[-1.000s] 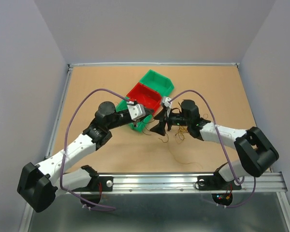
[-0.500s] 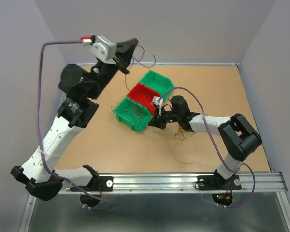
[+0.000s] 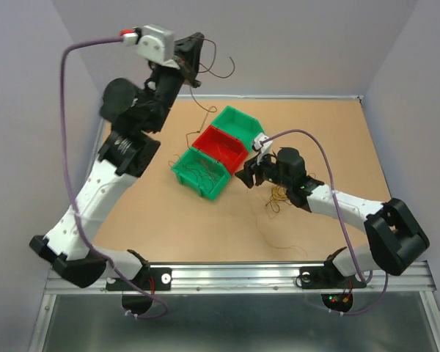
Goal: Untangle the cables
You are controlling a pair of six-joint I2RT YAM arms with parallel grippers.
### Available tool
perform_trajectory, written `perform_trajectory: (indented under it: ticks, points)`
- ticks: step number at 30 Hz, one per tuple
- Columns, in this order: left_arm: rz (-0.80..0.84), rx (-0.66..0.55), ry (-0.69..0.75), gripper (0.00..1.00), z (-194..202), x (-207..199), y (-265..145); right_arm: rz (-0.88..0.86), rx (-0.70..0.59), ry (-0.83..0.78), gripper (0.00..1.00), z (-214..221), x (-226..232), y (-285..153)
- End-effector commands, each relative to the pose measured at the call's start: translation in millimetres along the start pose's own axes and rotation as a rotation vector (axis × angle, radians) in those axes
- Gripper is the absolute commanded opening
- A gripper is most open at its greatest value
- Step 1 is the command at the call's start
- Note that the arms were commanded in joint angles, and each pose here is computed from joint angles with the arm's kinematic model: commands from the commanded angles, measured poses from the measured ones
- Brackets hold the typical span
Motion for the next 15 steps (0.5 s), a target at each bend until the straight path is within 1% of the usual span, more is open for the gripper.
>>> perform_trajectory:
  ticks: [1, 2, 3, 4, 7, 8, 10, 11, 13, 14, 15]
  points:
    - [-0.077, 0.038, 0.017, 0.00, 34.9, 23.9, 27.5, 0.285, -0.097, 0.060, 0.63, -17.3, -38.9, -23.4]
    - [-0.079, 0.063, 0.010, 0.00, 47.4, 29.3, 36.6, 0.357, -0.114, 0.074, 0.63, -22.0, -49.2, -33.0]
    - [-0.092, 0.068, 0.014, 0.00, 50.5, 41.3, 40.6, 0.381, -0.128, 0.077, 0.64, -25.4, -52.0, -38.1]
    - [-0.096, 0.095, 0.013, 0.00, 67.0, 50.4, 47.8, 0.429, -0.117, 0.081, 0.64, -18.9, -57.2, -44.7]
    - [-0.073, 0.127, -0.003, 0.00, 83.4, 62.5, 58.3, 0.501, -0.161, 0.092, 0.64, -27.9, -65.4, -61.4]
    - [-0.085, 0.146, -0.009, 0.00, 96.2, 73.8, 62.8, 0.514, -0.165, 0.105, 0.65, -25.2, -65.1, -65.6]
    - [-0.071, 0.168, -0.011, 0.00, 110.6, 81.4, 66.1, 0.571, -0.199, 0.120, 0.66, -31.8, -71.5, -77.7]
    - [-0.083, 0.198, -0.009, 0.00, 127.6, 92.0, 65.8, 0.590, -0.201, 0.133, 0.68, -28.8, -73.1, -81.7]
    - [-0.075, 0.229, -0.011, 0.00, 146.3, 98.1, 64.1, 0.618, -0.217, 0.138, 0.70, -31.2, -75.9, -88.9]
    - [-0.077, 0.270, -0.013, 0.00, 167.8, 106.8, 58.9, 0.642, -0.211, 0.141, 0.70, -28.1, -78.9, -92.1]
    - [-0.076, 0.293, -0.015, 0.00, 179.8, 110.8, 55.7, 0.654, -0.208, 0.142, 0.70, -26.3, -80.3, -94.1]
Point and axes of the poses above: each gripper's point midway between its finger pads, its own y axis out along the fingers, its own x axis along the line the jaws close on, z = x × y, the point moved 1 cm from there along -y, back along the fingers, and after that the axes turned 14 degrees about -y, right-handed, at the moved point
